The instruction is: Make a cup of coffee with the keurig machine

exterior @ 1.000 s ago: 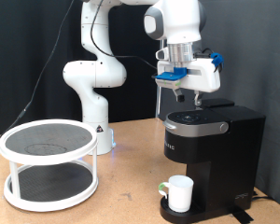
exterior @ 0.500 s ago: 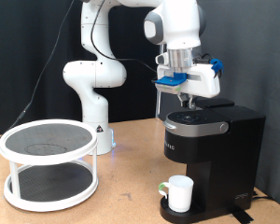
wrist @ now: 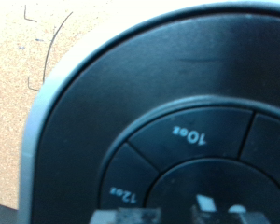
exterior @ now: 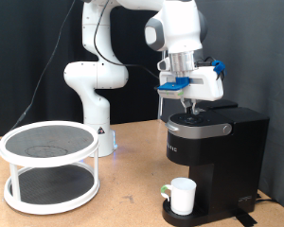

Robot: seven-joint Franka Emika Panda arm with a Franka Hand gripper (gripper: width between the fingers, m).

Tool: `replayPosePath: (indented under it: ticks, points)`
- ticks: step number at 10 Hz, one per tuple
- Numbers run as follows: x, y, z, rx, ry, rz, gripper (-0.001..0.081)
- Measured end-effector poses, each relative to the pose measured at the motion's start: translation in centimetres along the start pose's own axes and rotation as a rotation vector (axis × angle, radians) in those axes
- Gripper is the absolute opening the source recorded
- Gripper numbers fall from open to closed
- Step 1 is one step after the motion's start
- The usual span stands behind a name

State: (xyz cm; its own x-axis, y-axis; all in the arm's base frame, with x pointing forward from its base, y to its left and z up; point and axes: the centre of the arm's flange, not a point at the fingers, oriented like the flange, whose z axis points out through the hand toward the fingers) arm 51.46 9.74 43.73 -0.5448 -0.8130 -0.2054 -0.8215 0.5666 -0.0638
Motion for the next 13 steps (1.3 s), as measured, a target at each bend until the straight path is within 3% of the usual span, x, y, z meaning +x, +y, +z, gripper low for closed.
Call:
replayPosePath:
  ticks: [8,13]
  points:
    - [0.6,0.3,0.9,-0.024,0.018,0.008,0.0000]
    - [0.5,-1.0,1.2,-0.105,0.037,0.041,0.0000]
